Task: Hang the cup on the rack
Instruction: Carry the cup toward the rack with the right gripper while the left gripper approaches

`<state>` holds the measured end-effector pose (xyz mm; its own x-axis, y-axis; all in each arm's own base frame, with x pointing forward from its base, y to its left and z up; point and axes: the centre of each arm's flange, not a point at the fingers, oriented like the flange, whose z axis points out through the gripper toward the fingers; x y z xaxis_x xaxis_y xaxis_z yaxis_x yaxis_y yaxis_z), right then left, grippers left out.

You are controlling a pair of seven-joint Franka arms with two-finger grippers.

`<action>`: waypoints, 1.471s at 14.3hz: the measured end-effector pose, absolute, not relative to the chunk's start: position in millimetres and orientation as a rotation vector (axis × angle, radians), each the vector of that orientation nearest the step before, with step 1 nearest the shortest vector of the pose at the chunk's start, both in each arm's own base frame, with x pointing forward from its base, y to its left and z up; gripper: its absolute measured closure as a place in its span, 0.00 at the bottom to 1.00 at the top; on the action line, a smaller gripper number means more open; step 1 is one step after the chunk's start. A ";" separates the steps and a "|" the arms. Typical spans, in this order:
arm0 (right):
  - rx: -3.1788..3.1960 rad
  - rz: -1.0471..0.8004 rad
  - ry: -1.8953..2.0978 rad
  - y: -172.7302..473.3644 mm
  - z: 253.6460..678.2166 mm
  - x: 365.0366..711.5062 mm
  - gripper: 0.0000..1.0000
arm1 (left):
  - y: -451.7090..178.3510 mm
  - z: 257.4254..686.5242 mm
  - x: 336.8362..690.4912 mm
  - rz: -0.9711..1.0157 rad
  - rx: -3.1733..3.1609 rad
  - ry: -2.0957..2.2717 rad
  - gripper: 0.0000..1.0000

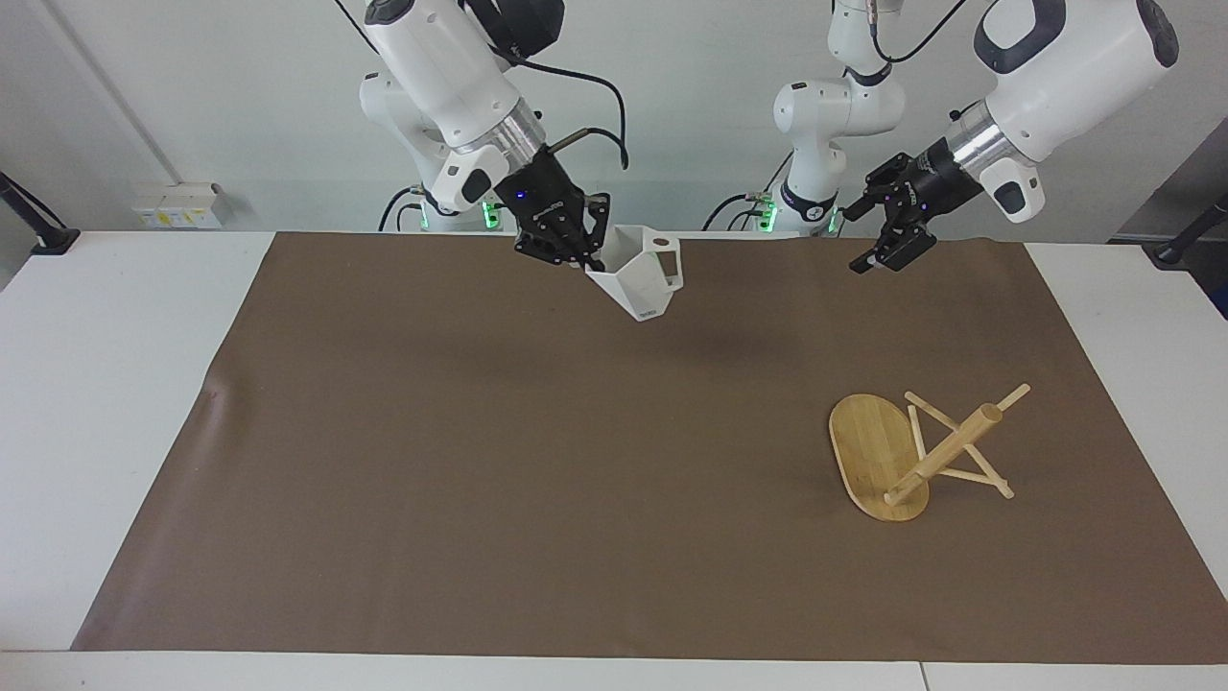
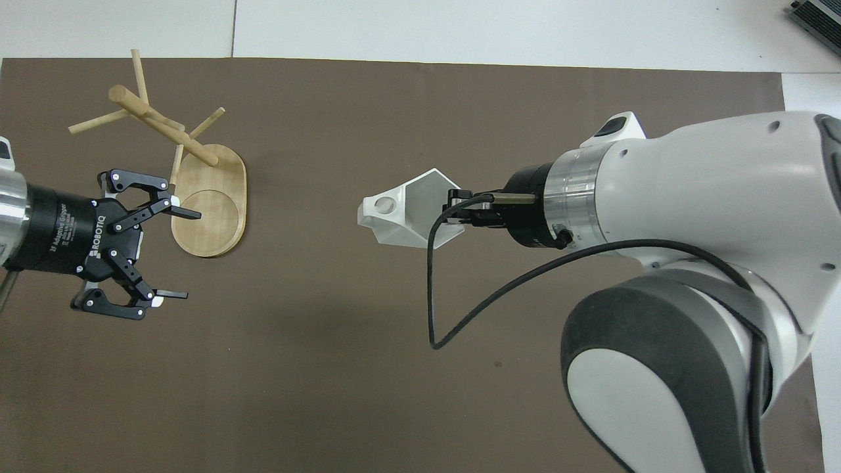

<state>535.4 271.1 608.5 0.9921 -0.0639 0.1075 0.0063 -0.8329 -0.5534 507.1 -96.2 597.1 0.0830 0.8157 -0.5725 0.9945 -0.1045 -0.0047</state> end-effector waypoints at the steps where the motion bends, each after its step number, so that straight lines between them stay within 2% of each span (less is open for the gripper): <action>1: -2.528 -0.160 0.039 279.6 608.5 532.5 0.96 | -93.1 594.8 510.6 -0.633 1.902 1.782 0.00; 11: -2.421 -0.095 0.004 376.3 555.7 517.8 0.96 | -99.6 586.5 515.5 -0.721 1.737 1.749 0.00; 15: -2.391 -0.103 0.006 379.2 567.8 517.2 0.96 | -97.4 582.1 508.9 -0.749 1.799 1.763 0.00; 21: -2.317 -0.145 -0.063 401.6 615.1 503.2 0.96 | -95.6 570.1 501.7 -0.772 1.817 1.786 0.00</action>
